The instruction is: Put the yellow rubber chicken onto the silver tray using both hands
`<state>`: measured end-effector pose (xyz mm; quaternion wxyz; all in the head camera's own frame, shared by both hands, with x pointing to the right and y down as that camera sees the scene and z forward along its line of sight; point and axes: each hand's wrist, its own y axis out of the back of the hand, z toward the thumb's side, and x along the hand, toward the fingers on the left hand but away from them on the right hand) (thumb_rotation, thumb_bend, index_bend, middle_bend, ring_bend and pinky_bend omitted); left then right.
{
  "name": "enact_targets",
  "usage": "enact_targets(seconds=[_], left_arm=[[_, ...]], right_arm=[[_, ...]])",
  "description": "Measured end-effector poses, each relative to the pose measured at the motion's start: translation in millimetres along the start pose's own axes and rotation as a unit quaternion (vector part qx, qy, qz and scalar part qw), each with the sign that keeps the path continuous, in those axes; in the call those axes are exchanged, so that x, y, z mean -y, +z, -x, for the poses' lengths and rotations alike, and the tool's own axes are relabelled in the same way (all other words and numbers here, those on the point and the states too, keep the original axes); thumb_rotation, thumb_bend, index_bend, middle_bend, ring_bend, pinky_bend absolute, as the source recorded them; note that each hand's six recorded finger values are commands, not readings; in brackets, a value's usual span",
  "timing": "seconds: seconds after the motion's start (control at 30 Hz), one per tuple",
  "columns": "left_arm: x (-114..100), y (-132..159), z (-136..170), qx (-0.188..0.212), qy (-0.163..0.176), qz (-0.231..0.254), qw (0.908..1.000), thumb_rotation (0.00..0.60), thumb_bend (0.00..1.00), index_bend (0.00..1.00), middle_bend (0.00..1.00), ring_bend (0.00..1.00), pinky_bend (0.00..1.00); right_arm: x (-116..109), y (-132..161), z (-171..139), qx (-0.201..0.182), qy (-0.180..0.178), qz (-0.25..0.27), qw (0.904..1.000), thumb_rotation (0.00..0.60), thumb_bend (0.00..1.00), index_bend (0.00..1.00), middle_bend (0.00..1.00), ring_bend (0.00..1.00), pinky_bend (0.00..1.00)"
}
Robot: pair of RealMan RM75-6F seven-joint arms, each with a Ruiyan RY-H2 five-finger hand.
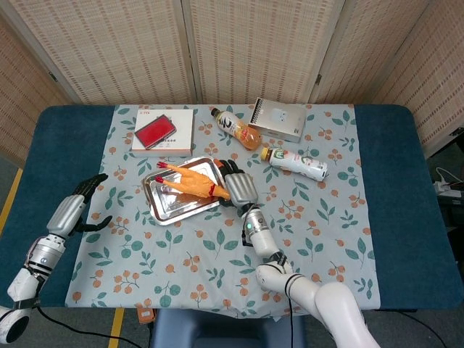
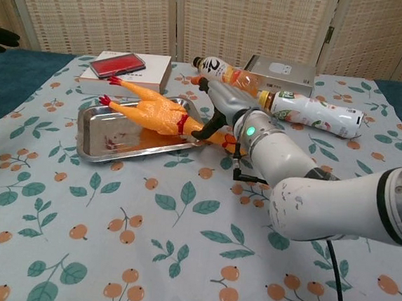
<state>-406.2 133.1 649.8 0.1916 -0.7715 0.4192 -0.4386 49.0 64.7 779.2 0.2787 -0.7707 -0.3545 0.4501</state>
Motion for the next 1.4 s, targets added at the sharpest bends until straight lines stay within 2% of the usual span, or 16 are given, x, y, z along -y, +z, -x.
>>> enact_targets(seconds=[0.37, 0.57, 0.67, 0.77, 0.9, 0.97, 1.13, 1.23, 1.4], left_arm=[[-5, 5, 11, 0.005, 0.008, -0.005, 0.9999, 0.6, 0.33, 0.0, 0.0, 0.0, 0.0], [-12, -5, 37, -0.011, 0.017, -0.045, 0.9988, 0.6, 0.34, 0.0, 0.0, 0.0, 0.0], [-15, -15, 64, -0.03, 0.025, -0.073, 0.9965, 0.6, 0.35, 0.0, 0.0, 0.0, 0.0], [-16, -27, 92, -0.058, 0.03, -0.11, 0.9918, 0.6, 0.35, 0.0, 0.0, 0.0, 0.0], [-19, -35, 130, -0.093, 0.049, -0.165, 0.9807, 0.6, 0.35, 0.0, 0.0, 0.0, 0.0], [-20, -32, 148, -0.101, 0.059, -0.19, 0.9748, 0.6, 0.36, 0.0, 0.0, 0.0, 0.0], [-18, -13, 184, -0.085, 0.064, -0.204, 0.9732, 0.6, 0.36, 0.0, 0.0, 0.0, 0.01], [-18, -1, 196, -0.065, 0.077, -0.214, 0.9717, 0.6, 0.36, 0.0, 0.0, 0.0, 0.01], [-17, 2, 205, -0.063, 0.095, -0.227, 0.9673, 0.6, 0.35, 0.0, 0.0, 0.0, 0.0]], right_arm=[[-28, -4, -14, -0.018, -0.014, 0.018, 0.9996, 0.6, 0.2, 0.0, 0.0, 0.0, 0.15], [-55, -4, -48, -0.051, -0.004, 0.025, 0.9984, 0.6, 0.2, 0.0, 0.0, 0.0, 0.12], [-75, -15, -84, -0.062, -0.005, 0.01, 0.998, 0.6, 0.2, 0.0, 0.0, 0.0, 0.1], [-99, -47, -135, -0.051, -0.017, -0.029, 0.9981, 0.6, 0.2, 0.0, 0.0, 0.0, 0.06], [-125, -105, -222, -0.004, -0.045, -0.101, 0.9938, 0.6, 0.2, 0.0, 0.0, 0.0, 0.01], [-132, -125, -259, 0.018, -0.059, -0.123, 0.9904, 0.6, 0.2, 0.0, 0.0, 0.0, 0.0], [-145, -161, -356, 0.073, -0.092, -0.164, 0.9794, 0.6, 0.2, 0.0, 0.0, 0.0, 0.0], [-153, -176, -386, 0.089, -0.096, -0.172, 0.9764, 0.6, 0.2, 0.0, 0.0, 0.0, 0.0], [-169, -188, -396, 0.097, -0.1, -0.155, 0.978, 0.6, 0.2, 0.0, 0.0, 0.0, 0.0]])
